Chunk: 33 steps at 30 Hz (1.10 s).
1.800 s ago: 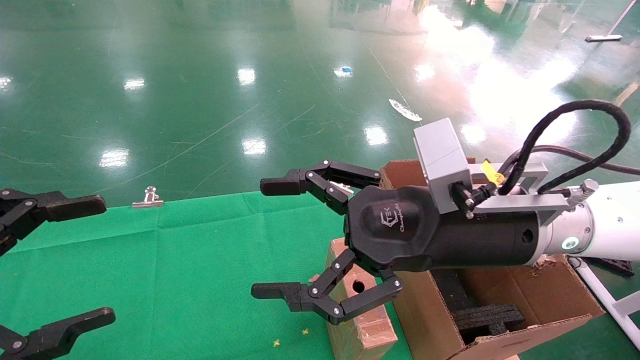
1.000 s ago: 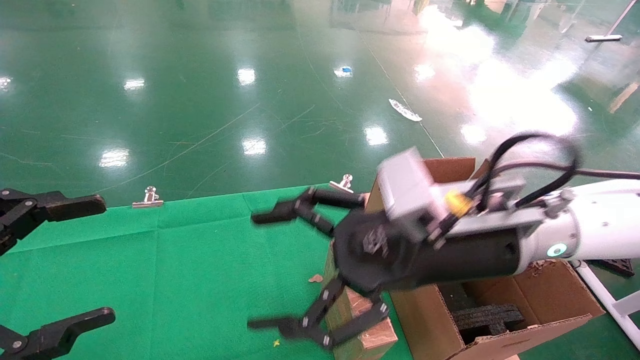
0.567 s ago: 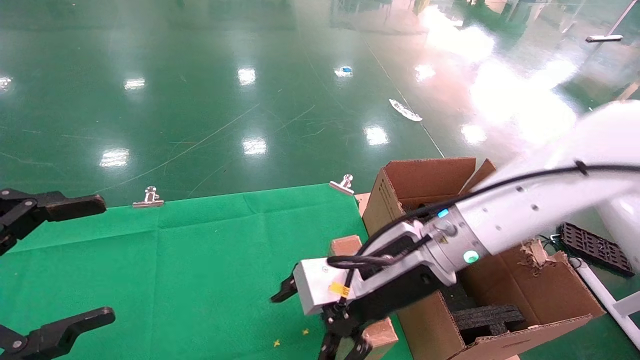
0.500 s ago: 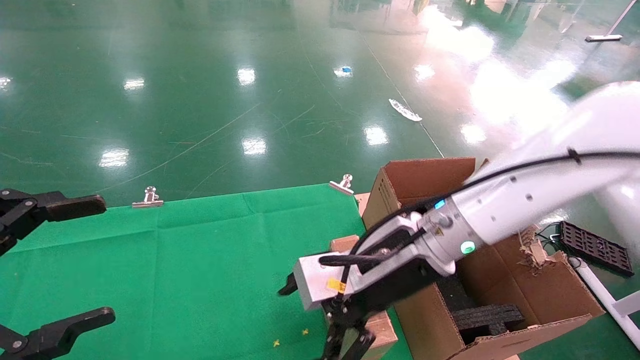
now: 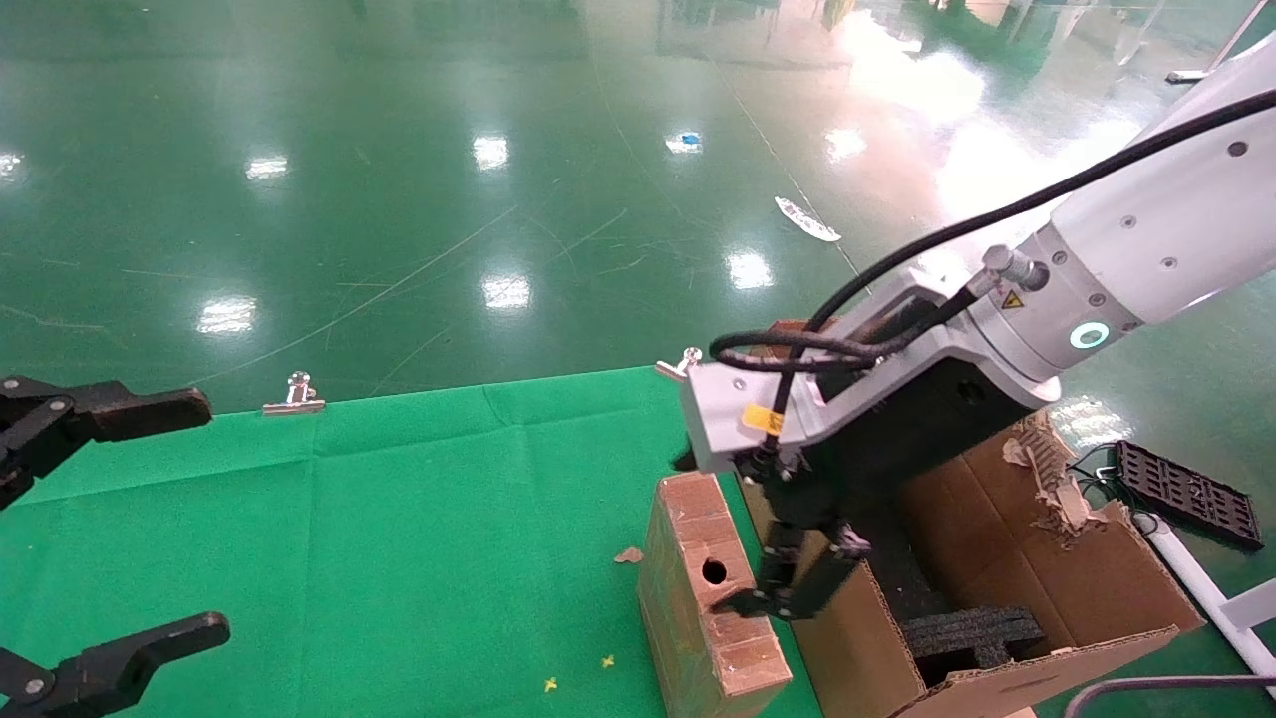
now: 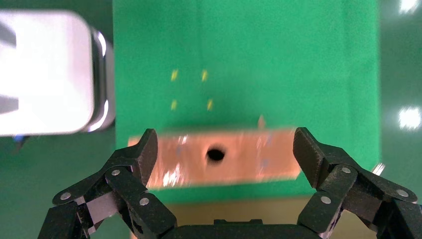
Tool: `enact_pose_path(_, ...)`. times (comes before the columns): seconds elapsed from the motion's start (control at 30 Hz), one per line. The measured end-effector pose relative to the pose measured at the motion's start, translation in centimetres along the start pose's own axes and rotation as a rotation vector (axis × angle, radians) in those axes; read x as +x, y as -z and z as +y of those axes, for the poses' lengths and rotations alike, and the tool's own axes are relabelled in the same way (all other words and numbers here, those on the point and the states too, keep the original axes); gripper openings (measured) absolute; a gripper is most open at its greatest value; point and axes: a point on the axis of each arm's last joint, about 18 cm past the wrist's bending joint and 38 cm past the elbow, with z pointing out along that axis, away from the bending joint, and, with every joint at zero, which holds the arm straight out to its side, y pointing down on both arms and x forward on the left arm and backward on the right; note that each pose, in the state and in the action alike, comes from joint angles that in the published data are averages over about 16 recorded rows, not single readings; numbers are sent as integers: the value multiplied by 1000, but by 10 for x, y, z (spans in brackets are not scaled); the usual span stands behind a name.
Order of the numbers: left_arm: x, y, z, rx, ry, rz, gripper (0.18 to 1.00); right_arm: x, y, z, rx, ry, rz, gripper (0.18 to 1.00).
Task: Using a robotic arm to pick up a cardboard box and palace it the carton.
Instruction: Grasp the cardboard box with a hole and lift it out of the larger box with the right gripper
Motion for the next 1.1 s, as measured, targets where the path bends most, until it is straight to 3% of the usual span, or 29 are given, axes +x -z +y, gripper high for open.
enact_pose_path(0.47, 0, 0, 0, 0, 0, 0, 1001, -2, -9, 5, -270, -74, -92, 1000)
enact_pose_path(0.6, 0, 0, 0, 0, 0, 0, 1001, 1, -9, 2, -317, -138, -77, 1000)
enact_pose_path(0.77, 0, 0, 0, 0, 0, 0, 1001, 5, -11, 1, -332, -320, -42, 1000)
enact_pose_path(1.1, 0, 0, 0, 0, 0, 0, 1001, 9, -18, 11, -227, -816, -9, 1000)
